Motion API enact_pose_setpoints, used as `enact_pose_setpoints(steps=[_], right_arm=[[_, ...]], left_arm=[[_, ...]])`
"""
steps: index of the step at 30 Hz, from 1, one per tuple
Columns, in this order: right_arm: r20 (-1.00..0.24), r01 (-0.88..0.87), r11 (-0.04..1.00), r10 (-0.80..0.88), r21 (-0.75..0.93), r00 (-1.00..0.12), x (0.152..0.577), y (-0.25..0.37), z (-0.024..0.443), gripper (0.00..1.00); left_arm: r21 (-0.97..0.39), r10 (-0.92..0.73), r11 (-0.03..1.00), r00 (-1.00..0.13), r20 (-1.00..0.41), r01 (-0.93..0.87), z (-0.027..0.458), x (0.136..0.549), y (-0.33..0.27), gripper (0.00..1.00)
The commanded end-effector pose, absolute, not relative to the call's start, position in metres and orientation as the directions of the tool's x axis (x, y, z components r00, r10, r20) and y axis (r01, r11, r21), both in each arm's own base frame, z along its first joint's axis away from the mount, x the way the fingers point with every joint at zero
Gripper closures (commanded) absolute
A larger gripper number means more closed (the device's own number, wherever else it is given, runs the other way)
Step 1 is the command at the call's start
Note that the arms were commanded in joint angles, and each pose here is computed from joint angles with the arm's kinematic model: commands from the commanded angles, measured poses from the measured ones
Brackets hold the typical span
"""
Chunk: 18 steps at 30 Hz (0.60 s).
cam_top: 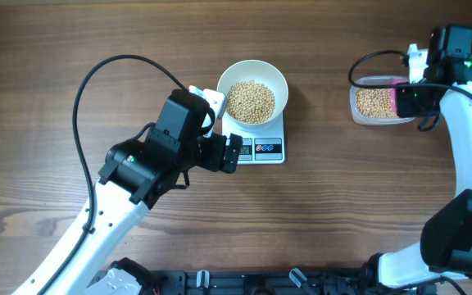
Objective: Scoop item into bowl and weigh 150g on scale
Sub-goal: 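Drag the pink scoop through the soybeans to fill it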
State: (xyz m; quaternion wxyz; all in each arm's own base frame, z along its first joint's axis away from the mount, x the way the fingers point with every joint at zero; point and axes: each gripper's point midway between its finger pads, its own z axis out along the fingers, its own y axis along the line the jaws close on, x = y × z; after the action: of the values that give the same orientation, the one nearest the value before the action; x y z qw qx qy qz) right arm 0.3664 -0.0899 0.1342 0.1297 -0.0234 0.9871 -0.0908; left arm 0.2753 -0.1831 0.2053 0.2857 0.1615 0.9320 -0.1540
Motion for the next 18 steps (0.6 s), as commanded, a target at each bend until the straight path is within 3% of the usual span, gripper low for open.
enact_pose_setpoints(steps=[1, 18], right_arm=[[-0.227, -0.051, 0.995, -0.070, -0.089, -0.971, 0.362, -0.070, 0.116, 0.96], [-0.211, -0.104, 0.994, -0.094, 0.039, -0.973, 0.354, -0.046, 0.114, 0.96]], left_arm=[[-0.189, 0.204, 0.907, -0.783, -0.587, 0.377, 0.206, 0.276, -0.181, 0.00], [-0.189, 0.204, 0.907, -0.783, -0.587, 0.377, 0.206, 0.276, -0.181, 0.00]])
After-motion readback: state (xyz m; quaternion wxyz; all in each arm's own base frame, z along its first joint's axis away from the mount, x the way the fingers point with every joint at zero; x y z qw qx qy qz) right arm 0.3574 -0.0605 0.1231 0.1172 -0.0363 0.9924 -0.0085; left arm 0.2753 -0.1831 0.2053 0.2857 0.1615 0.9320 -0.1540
